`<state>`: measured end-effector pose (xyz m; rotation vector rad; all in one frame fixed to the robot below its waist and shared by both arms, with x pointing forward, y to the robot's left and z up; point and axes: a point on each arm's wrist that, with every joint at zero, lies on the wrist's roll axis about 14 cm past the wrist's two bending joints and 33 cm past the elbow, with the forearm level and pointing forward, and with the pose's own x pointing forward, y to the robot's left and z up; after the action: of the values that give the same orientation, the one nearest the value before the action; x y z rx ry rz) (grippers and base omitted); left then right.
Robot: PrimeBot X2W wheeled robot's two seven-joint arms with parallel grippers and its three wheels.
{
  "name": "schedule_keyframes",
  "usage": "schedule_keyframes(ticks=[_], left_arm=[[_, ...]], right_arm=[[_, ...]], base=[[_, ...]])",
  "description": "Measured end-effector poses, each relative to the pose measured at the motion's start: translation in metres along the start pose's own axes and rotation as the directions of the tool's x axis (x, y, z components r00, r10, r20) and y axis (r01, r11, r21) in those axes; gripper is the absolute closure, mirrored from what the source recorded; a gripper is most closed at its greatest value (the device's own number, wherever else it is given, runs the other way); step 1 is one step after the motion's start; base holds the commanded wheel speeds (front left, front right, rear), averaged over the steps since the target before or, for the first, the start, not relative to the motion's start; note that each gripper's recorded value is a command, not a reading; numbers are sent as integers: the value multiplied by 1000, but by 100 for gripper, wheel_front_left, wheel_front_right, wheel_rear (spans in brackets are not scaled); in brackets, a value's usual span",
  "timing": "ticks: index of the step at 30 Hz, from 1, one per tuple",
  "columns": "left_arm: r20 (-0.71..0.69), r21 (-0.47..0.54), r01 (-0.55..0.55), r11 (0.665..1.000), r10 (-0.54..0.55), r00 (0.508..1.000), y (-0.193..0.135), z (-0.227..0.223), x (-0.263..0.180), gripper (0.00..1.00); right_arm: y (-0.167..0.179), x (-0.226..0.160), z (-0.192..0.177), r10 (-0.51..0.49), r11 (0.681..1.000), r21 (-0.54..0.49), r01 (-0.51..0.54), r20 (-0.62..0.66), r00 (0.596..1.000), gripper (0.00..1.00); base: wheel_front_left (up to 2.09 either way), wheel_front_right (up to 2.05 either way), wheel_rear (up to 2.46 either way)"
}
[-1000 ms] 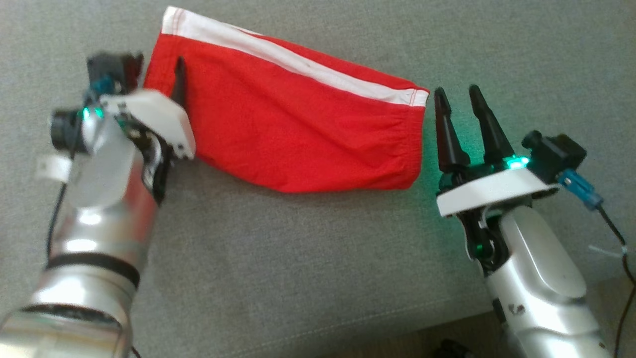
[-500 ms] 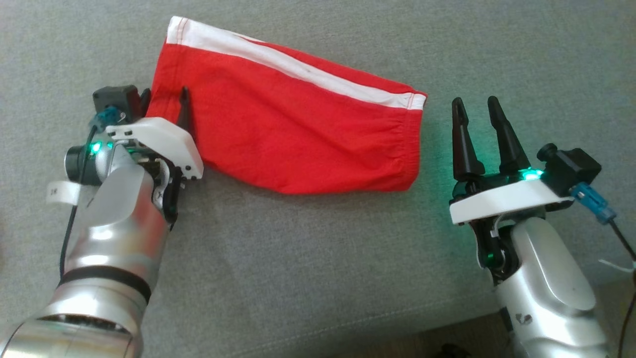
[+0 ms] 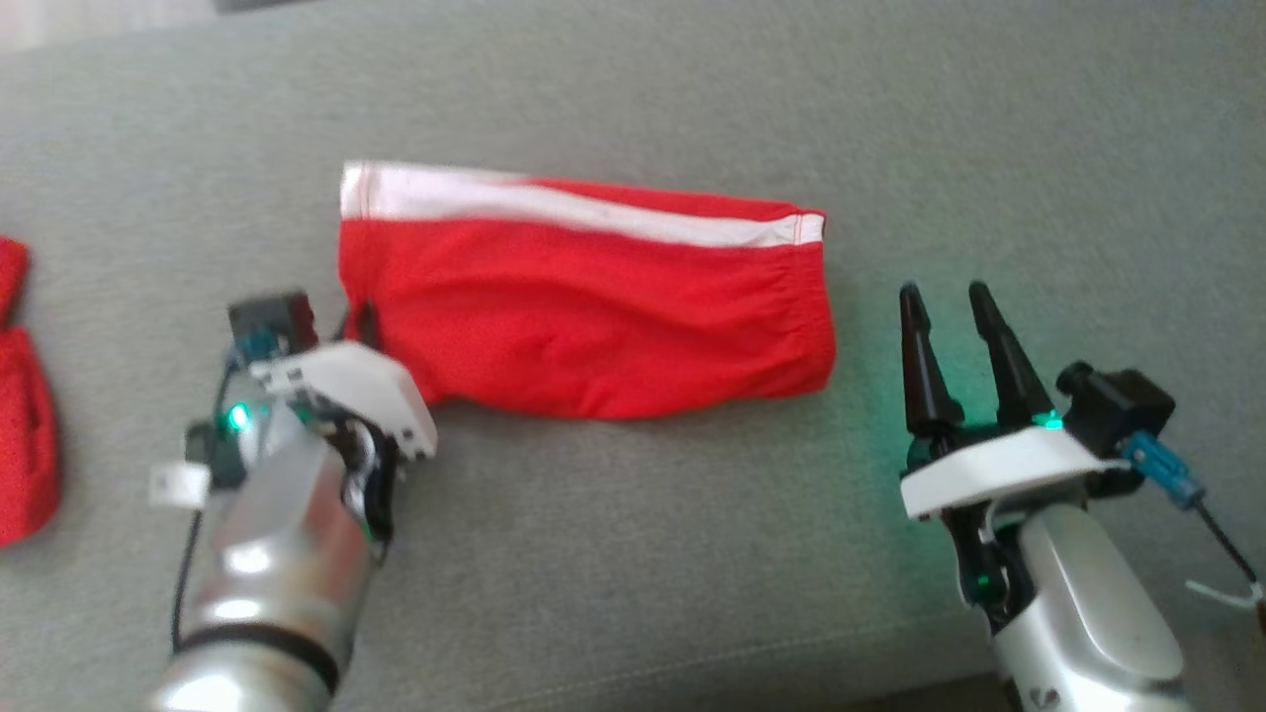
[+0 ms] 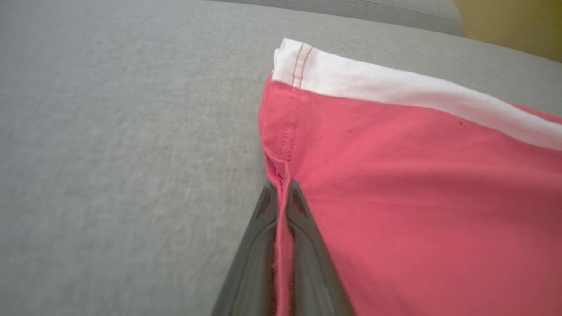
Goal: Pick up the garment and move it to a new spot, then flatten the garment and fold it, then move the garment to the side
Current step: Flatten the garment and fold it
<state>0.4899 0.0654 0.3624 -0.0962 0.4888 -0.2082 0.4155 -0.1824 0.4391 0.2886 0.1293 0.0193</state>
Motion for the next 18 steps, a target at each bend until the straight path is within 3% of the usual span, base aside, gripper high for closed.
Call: schedule_keyframes(ticks=[5,6,7,8,18], left_arm=[[23,-45,-39,998,40,999,12,-10,-30,100],[31,-54,-46,997,48,998,15,-11,-36,70],[37,-60,-55,997,57,998,18,-13,-41,7],[44,-66,-70,995,72,996,21,-14,-46,0],[114,-97,-117,988,128,985,30,-21,-80,0]], right_arm=[[12,-5,-7,30,1000,2,-30,-17,999,0],[16,-4,-7,42,999,1,-42,-19,999,0],[21,-3,-8,54,999,-3,-54,-21,998,0],[25,-2,-9,65,998,-2,-65,-24,998,0],[60,9,-44,158,987,49,-152,-126,979,0]], base=[[0,0,0],[0,0,0],[0,0,0],[0,0,0],[0,0,0]])
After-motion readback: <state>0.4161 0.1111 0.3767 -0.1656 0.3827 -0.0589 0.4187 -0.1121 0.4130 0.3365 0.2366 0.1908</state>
